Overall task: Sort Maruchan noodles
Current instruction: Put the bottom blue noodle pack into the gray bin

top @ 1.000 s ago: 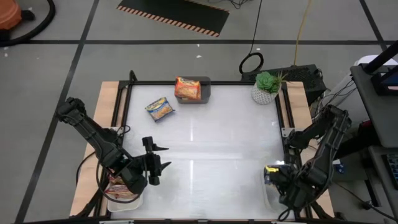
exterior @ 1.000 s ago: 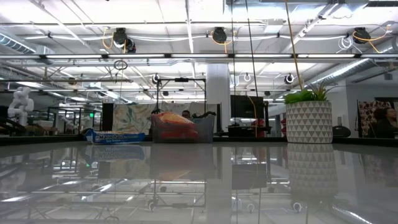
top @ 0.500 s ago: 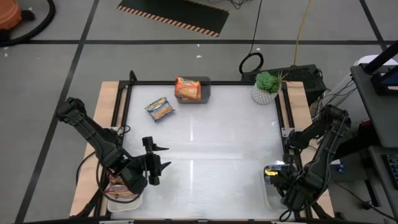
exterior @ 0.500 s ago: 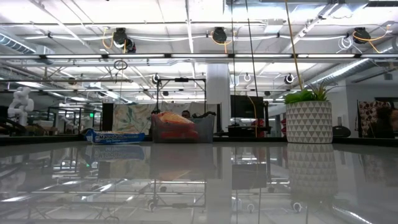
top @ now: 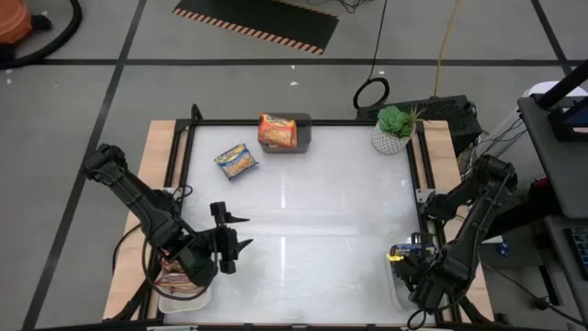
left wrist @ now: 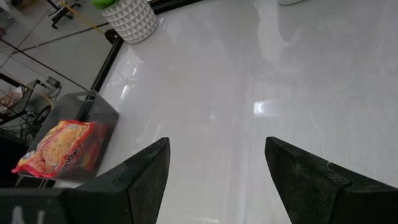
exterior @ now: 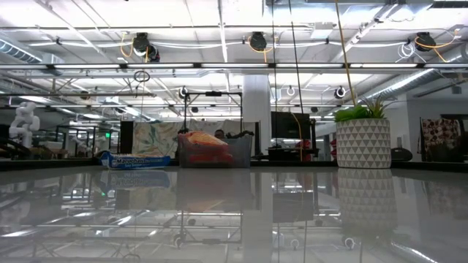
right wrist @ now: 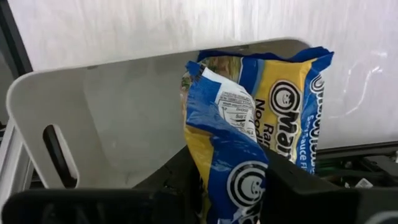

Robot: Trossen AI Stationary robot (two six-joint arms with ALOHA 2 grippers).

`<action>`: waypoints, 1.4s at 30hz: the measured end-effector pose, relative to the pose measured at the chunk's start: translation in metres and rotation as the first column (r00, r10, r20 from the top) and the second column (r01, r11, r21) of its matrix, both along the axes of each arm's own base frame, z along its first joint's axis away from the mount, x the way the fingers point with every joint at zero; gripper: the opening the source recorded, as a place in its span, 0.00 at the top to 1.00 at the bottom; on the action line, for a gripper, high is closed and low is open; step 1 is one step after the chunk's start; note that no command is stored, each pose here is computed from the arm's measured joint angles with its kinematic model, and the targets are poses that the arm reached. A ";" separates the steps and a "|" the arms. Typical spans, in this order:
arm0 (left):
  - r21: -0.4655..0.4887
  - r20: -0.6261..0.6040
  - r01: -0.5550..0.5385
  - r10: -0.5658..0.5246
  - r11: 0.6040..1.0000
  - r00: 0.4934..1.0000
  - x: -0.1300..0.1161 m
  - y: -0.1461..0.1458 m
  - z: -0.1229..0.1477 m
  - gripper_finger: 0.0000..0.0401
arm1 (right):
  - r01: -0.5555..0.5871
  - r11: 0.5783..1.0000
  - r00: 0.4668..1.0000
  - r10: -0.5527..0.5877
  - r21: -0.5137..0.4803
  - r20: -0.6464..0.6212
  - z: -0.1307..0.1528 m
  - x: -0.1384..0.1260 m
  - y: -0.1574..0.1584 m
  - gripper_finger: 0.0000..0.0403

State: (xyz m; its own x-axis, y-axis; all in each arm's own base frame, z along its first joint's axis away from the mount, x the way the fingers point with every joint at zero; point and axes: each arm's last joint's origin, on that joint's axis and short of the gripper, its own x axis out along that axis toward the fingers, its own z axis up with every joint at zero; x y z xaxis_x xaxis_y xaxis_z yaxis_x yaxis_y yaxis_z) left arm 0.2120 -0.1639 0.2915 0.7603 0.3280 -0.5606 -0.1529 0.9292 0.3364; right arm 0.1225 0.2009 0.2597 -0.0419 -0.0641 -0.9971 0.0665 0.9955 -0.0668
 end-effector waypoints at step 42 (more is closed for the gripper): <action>-0.005 0.002 -0.003 0.003 1.000 1.000 0.000 0.000 0.000 0.33 | -0.038 0.999 0.999 0.038 0.002 0.006 -0.010 0.000 0.000 0.69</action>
State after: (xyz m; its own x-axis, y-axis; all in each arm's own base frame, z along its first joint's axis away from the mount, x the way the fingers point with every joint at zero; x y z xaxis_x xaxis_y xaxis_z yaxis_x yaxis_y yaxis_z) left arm 0.2120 -0.1639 0.2915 0.7604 0.3279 -0.5605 -0.1566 0.9303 0.3318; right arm 0.1225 0.2007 0.2493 -0.0338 -0.0631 -0.9974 0.0290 0.9975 -0.0641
